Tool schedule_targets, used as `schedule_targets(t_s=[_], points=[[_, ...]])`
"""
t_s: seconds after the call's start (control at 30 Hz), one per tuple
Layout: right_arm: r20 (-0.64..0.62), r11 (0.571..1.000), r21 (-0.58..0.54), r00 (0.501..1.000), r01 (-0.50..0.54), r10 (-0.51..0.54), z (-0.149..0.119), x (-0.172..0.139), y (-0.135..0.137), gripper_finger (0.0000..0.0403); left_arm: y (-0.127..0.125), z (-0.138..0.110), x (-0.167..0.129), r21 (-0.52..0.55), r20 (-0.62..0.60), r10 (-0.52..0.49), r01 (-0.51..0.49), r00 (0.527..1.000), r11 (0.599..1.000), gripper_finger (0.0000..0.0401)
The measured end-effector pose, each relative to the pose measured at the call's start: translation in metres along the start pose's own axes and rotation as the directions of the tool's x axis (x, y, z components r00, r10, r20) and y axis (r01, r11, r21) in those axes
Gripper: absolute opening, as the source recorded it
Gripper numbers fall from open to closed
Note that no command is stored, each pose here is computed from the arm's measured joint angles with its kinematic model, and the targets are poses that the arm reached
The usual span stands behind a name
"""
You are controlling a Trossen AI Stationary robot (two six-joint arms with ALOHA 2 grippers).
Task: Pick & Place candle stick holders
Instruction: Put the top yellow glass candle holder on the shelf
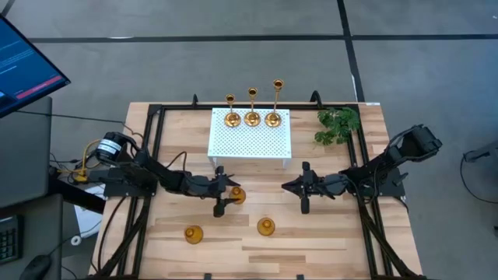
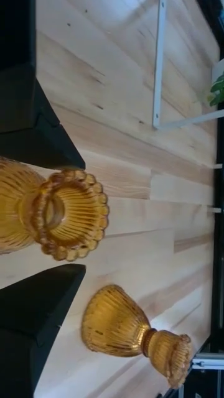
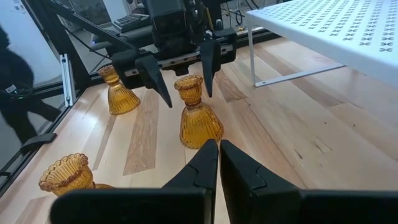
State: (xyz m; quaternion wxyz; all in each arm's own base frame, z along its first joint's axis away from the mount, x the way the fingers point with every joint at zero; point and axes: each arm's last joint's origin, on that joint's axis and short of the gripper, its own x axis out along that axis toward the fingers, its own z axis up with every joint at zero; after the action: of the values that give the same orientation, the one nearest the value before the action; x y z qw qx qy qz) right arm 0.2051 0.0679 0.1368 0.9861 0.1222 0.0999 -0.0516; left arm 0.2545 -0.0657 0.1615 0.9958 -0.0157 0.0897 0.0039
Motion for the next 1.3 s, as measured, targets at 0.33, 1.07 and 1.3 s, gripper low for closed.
schedule_targets(t_s=[0.33, 1.07, 1.3], points=[[0.0, 1.0, 0.0, 1.0, 0.0, 0.0, 0.0, 0.0, 0.0, 0.001, 0.001, 0.0, 0.0, -0.012, 0.0, 0.002, -0.002, 1.0, 1.0, 0.0205], [0.0, 1.0, 0.0, 1.0, 0.0, 0.0, 0.0, 0.0, 0.0, 0.001, -0.015, 0.025, -0.02, -0.057, 0.111, -0.079, 0.086, 0.991, 0.995, 0.0147], [0.0, 1.0, 0.0, 1.0, 0.0, 0.0, 0.0, 0.0, 0.0, 0.001, 0.001, 0.06, -0.053, -0.083, 0.175, 0.025, -0.011, 0.984, 0.997, 0.015]])
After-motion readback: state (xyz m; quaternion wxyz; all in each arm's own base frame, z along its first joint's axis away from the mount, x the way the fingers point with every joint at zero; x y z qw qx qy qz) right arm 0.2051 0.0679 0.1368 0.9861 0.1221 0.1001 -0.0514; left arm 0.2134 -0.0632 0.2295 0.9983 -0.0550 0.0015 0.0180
